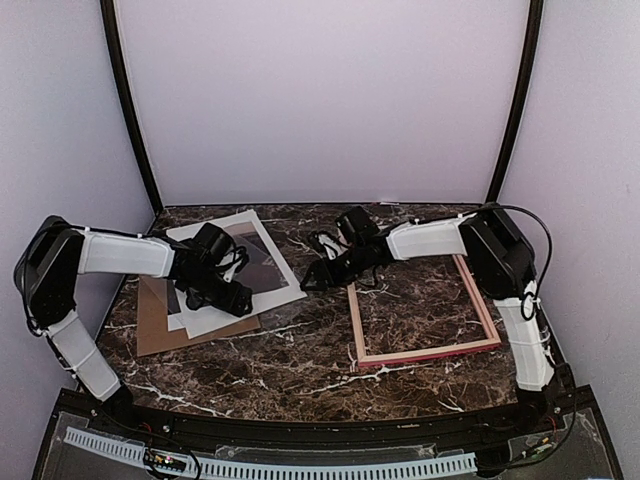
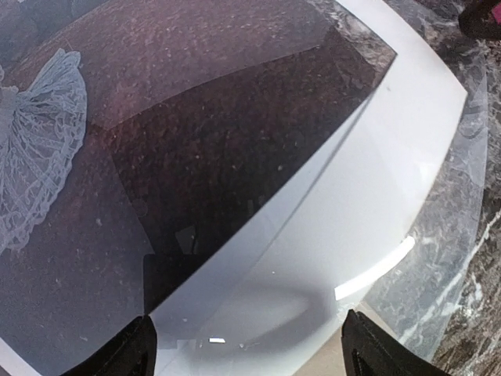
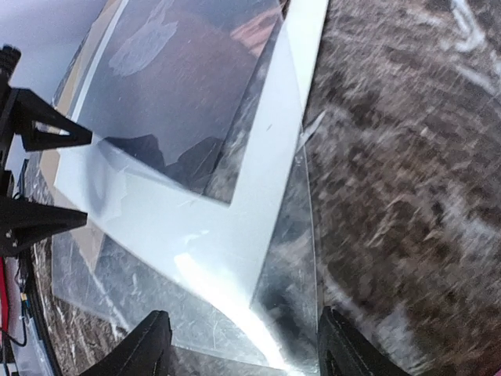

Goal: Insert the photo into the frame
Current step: Move the glass panel to the mat board, then pick up the glass panel from the mat board.

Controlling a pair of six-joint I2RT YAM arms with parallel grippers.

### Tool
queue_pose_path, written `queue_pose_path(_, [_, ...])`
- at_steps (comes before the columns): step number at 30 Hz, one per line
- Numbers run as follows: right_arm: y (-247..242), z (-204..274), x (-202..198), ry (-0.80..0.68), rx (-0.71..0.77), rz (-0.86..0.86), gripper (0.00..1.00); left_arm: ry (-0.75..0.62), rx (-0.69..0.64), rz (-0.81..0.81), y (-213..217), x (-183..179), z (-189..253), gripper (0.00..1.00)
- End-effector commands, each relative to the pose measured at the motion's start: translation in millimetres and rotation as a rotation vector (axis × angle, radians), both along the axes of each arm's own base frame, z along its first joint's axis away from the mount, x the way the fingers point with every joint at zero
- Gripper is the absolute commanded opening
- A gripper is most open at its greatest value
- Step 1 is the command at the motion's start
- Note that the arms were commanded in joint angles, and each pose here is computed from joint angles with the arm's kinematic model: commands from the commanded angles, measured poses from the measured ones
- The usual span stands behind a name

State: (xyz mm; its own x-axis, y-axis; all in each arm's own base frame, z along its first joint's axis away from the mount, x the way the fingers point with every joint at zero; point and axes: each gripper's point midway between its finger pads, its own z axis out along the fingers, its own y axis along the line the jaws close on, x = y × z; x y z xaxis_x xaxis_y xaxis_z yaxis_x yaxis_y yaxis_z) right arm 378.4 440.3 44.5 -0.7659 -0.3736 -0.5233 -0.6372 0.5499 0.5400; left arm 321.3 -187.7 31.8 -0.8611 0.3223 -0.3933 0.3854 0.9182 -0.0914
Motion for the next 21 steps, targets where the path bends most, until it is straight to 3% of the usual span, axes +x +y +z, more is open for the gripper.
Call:
queue_pose_path(1, [6,21,-49,0.003,0.026,0.104,0.63,-0.06,-0.069,-0.05,-7,-9,33,0.85])
queue_pose_path(7, [0,48,-53,-0.055,0.031,0.089,0.58,-0.153,-0.079,0.033,5,-1,68,0.86])
queue_pose_path(14, [7,32,-12,-0.083,-0.076,-0.029,0.65,-0.044,-0.077,0.379,77,-2,63,0.88])
queue_pose_path(21, [15,14,3,-0.066,-0.119,-0.053,0.7,0.063,-0.152,0.596,122,-28,45,0.88])
